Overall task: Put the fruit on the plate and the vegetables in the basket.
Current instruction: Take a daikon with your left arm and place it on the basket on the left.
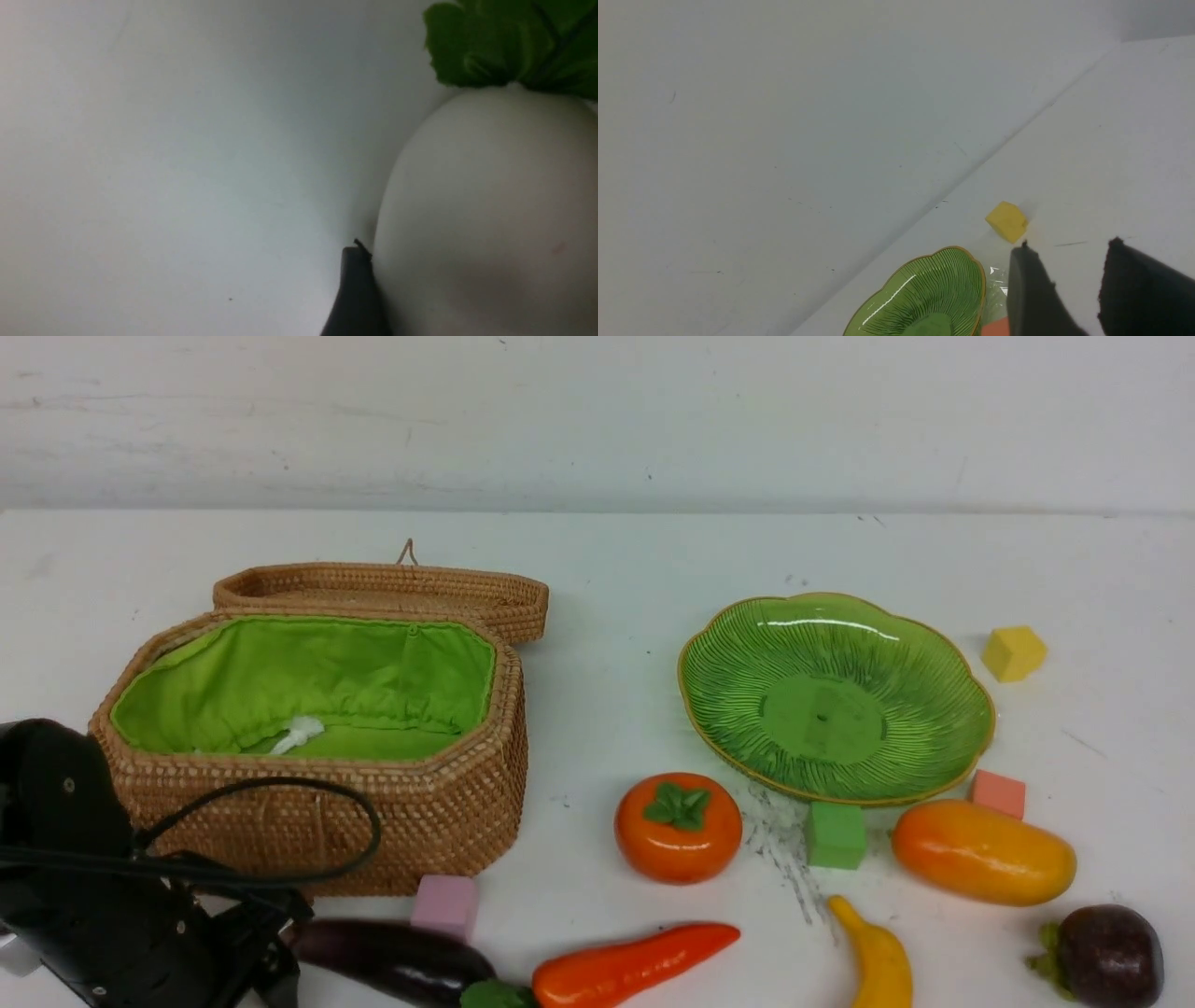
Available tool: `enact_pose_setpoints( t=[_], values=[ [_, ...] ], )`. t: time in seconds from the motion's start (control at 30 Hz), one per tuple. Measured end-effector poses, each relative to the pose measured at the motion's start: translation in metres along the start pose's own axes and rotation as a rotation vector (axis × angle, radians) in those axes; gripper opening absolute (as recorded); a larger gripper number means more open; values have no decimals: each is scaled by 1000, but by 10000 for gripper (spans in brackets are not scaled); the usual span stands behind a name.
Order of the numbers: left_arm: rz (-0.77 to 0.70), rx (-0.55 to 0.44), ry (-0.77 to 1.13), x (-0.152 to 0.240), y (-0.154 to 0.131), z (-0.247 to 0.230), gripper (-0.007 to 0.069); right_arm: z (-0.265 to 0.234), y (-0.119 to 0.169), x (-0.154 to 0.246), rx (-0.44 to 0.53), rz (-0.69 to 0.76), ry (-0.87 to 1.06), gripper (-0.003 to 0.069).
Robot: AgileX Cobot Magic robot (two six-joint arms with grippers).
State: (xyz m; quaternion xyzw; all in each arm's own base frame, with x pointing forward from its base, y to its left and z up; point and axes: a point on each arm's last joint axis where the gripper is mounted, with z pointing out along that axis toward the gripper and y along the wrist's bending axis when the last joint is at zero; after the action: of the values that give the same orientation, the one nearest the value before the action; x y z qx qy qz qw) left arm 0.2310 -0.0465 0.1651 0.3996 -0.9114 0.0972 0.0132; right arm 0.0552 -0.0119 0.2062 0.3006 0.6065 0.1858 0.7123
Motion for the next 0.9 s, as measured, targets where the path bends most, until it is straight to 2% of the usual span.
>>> enact_pose_setpoints(
  t=[0.27, 0.47, 0.5, 0.53, 0.63, 0.67, 0.7, 0.73, 0.77, 0.8, 0.9],
  values=[
    [82, -59, 69, 11, 9, -11, 501, 0, 0, 0, 0, 1, 0, 245],
    [162, 24, 44, 28, 13, -63, 501, 0, 0, -2, 2, 1, -25, 245],
    [161, 123, -12, 31, 6, -89, 501, 0, 0, -2, 2, 1, -27, 245],
    [152, 155, -28, 32, 4, -96, 501, 0, 0, -2, 2, 1, -27, 245],
    [91, 375, -152, 30, -17, -145, 501, 0, 0, -2, 2, 1, -27, 245],
    [89, 401, -170, 29, -20, -150, 501, 0, 0, -2, 2, 1, -27, 245],
    [67, 501, -236, 24, -32, -171, 501, 0, 0, -2, 2, 1, -27, 245],
    [58, 550, -272, 20, -40, -181, 501, 0, 0, -2, 2, 1, -27, 245],
    [57, 559, -278, 19, -41, -183, 501, 0, 0, -2, 2, 1, -27, 245],
    [50, 613, -315, 12, -55, -195, 501, 0, 0, -2, 2, 1, -27, 245],
    [31, 642, -329, -5, -80, -198, 501, 0, 0, -3, 2, 1, -28, 245]
  ],
)
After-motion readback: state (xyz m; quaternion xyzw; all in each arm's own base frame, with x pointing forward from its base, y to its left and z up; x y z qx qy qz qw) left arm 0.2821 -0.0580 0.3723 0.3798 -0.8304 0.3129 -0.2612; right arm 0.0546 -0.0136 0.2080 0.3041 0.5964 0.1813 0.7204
